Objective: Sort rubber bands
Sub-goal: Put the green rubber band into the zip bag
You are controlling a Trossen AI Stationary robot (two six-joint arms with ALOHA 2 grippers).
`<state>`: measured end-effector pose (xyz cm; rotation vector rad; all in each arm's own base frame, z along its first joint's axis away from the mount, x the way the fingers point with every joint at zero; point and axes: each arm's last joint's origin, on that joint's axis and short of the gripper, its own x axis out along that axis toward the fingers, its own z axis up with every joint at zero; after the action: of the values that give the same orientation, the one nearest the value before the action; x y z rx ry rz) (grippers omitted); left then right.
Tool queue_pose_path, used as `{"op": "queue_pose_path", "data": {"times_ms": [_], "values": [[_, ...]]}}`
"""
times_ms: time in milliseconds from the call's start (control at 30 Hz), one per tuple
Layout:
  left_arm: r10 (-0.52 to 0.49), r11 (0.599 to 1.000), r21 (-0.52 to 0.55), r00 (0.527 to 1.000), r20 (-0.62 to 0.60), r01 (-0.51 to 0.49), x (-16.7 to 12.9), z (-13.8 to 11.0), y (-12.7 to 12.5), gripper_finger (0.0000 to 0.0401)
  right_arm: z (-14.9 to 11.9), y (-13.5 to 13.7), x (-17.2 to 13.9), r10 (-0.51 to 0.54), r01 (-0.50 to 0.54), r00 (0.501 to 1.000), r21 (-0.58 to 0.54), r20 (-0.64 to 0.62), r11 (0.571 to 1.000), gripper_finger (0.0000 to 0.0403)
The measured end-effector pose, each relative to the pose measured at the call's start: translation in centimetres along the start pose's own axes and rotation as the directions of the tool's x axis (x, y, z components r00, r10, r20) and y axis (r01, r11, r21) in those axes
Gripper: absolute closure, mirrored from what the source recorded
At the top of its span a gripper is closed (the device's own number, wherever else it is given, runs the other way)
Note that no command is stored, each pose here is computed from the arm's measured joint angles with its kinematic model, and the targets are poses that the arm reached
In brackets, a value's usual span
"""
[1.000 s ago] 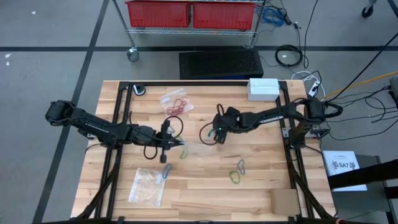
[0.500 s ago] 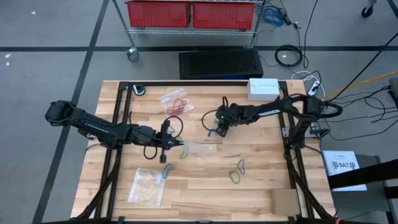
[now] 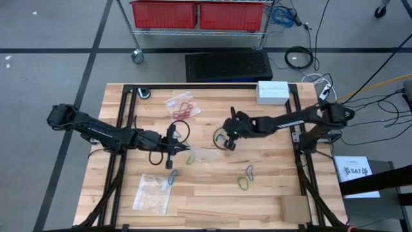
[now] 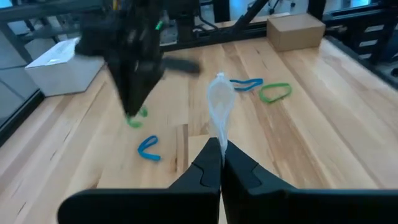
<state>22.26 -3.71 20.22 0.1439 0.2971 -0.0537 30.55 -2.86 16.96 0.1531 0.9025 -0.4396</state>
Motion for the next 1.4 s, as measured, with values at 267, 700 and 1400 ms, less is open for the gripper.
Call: {"op": "queue_pose_path", "data": {"times_ms": [267, 700, 1400], "values": [[0.039, 0.999, 0.0, 0.999, -0.022, -0.039, 0.0, -0.2, 0.1, 0.0401, 3.1, 5.7, -7.1, 0.076, -0.061, 0.95, -0.059, 0.303, 0.996, 0.0401], [0.042, 0.999, -0.001, 0.999, -0.018, -0.042, 0.0, -0.2, 0.1, 0.0401, 7.5, 12.7, -4.8, 0.055, 0.017, 0.967, -0.28, 0.248, 0.96, 0.0403], [0.044, 0.999, -0.004, 0.999, -0.017, -0.044, 0.0, -0.2, 0.1, 0.0401, 8.3, 13.6, -4.5, 0.159, -0.11, 0.975, -0.282, 0.156, 0.953, 0.0297]]}}
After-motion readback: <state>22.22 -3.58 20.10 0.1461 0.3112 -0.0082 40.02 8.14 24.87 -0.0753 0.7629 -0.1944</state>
